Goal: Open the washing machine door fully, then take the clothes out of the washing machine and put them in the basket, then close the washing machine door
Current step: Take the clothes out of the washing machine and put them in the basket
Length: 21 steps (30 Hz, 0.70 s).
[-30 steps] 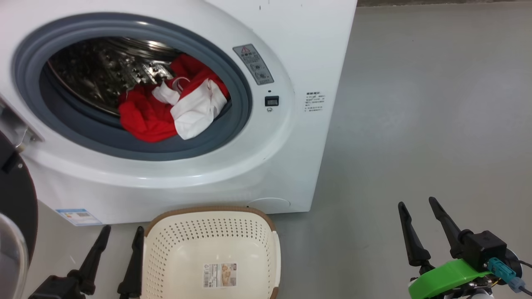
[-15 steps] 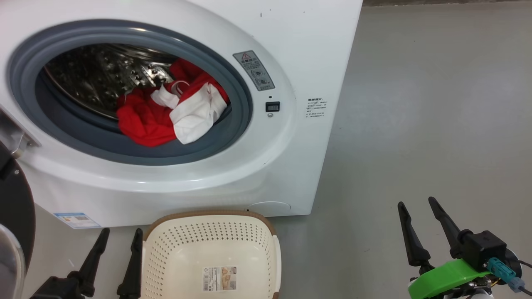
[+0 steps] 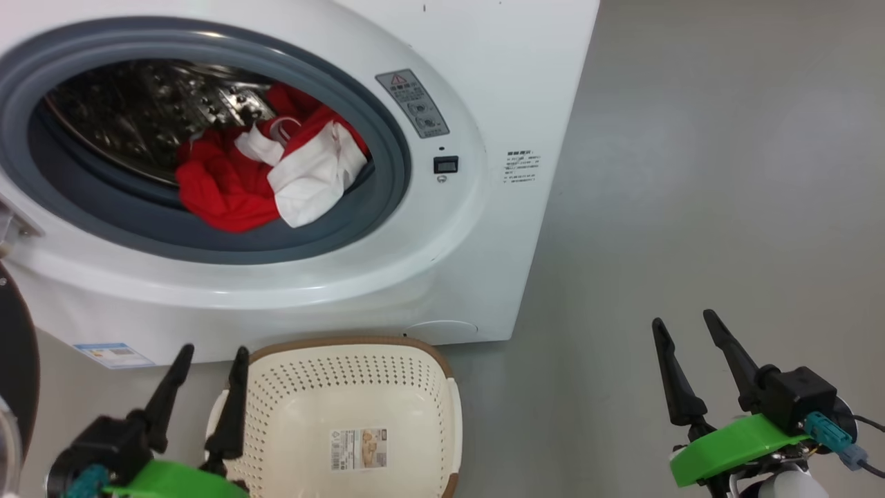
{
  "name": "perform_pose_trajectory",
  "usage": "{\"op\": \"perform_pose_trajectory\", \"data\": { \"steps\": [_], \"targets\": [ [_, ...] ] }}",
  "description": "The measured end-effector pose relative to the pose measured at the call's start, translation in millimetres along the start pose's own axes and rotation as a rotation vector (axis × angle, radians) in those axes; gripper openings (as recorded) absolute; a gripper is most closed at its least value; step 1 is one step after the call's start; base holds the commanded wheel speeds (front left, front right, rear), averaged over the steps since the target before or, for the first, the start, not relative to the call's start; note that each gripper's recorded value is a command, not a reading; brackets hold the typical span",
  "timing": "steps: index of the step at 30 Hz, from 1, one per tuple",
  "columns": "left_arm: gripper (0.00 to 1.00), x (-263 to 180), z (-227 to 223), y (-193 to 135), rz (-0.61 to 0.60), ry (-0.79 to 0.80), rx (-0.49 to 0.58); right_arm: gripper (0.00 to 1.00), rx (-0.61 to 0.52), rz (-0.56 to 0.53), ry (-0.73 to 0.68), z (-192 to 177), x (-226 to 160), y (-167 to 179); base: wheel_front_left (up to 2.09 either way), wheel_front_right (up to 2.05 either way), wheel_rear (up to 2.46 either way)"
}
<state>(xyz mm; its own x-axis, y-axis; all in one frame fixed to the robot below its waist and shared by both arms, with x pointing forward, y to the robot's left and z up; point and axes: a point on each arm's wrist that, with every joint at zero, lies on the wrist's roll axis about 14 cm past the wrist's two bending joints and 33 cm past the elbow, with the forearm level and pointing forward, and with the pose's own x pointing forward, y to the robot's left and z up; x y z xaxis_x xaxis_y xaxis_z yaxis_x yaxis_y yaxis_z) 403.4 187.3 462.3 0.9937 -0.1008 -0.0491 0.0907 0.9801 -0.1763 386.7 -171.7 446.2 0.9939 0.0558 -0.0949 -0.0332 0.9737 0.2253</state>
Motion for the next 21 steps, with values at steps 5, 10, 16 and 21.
{"op": "perform_pose_trajectory", "data": {
  "steps": [5,10,16,21],
  "targets": [
    [1.0,29.3,-2.0,-7.5,-0.041,0.013,0.016,1.0,0.007,-0.011,0.014,-5.0,3.0,-3.5,0.0,0.0,0.0],
    [1.0,68.0,-0.7,-7.5,-0.06,0.024,0.045,1.0,0.005,-0.017,0.006,-3.2,14.4,-6.7,0.0,0.0,0.0],
    [1.0,118.0,-2.0,-15.4,-0.105,0.053,0.084,1.0,0.007,-0.028,0.008,-6.6,26.5,-12.1,0.0,0.0,0.0],
    [1.0,153.6,-11.0,-22.1,-0.141,0.11,0.108,1.0,0.02,-0.036,0.023,-13.8,34.8,-15.5,0.0,0.0,0.0]
  ]
}}
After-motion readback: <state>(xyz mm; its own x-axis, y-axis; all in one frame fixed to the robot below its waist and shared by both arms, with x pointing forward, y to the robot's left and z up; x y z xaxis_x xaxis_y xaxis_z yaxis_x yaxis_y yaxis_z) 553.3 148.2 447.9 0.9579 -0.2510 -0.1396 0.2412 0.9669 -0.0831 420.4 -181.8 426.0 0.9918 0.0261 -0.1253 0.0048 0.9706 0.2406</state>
